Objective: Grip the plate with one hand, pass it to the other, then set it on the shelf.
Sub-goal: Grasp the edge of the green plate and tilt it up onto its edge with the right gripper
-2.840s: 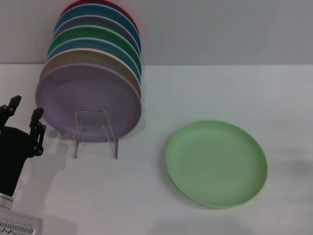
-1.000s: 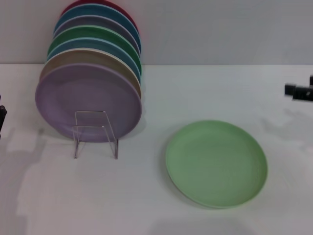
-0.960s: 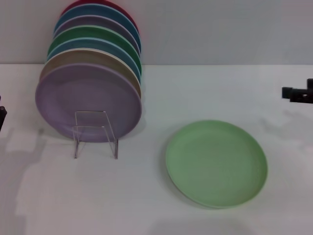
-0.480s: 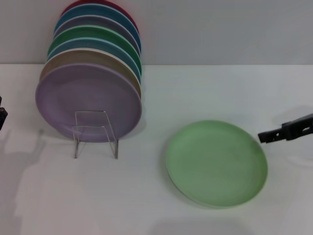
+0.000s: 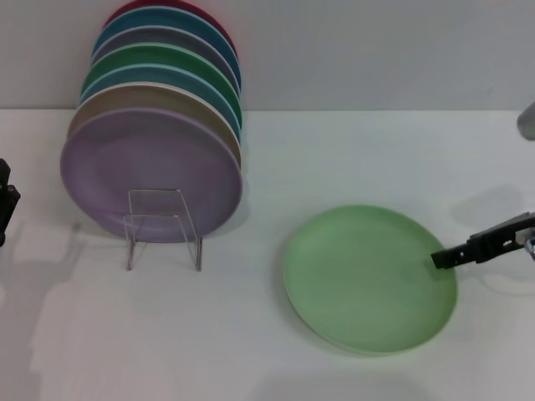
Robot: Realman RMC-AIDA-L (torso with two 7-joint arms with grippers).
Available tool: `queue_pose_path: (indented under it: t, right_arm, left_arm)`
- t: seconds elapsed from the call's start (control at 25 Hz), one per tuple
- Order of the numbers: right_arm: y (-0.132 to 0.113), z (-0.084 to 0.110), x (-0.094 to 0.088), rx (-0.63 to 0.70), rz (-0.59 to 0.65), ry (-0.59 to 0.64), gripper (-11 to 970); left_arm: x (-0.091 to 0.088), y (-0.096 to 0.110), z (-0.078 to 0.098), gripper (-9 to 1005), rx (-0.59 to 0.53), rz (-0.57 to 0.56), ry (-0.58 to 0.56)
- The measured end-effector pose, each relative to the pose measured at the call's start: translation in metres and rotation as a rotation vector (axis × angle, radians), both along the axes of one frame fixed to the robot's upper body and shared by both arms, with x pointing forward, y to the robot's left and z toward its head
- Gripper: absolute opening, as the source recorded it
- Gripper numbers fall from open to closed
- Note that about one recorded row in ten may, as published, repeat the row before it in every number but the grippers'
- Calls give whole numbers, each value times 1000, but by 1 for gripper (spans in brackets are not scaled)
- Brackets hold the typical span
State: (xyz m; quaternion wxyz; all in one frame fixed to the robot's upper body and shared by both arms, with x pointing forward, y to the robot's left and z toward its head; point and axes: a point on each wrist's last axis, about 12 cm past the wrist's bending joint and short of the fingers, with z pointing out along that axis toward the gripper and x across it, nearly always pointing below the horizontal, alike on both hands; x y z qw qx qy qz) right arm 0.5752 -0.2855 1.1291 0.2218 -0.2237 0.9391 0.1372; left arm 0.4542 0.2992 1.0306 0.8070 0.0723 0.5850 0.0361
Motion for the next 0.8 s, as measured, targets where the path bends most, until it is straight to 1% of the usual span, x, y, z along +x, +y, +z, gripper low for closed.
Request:
queue_pose_path:
  t: [0.2,0.64,0.8]
  right_arm:
    - [3,-6,1,-28,10,5,825]
    - [11,-8,10,-26,20,7,821]
    - [14,-12,14,-23,22,14,817]
  left_arm:
    - [0,-3,0,845,-3,-11,0]
    - [1,-7,0,845,-4,-31,-2]
    - [1,-7,0,845,-3,-32,-3]
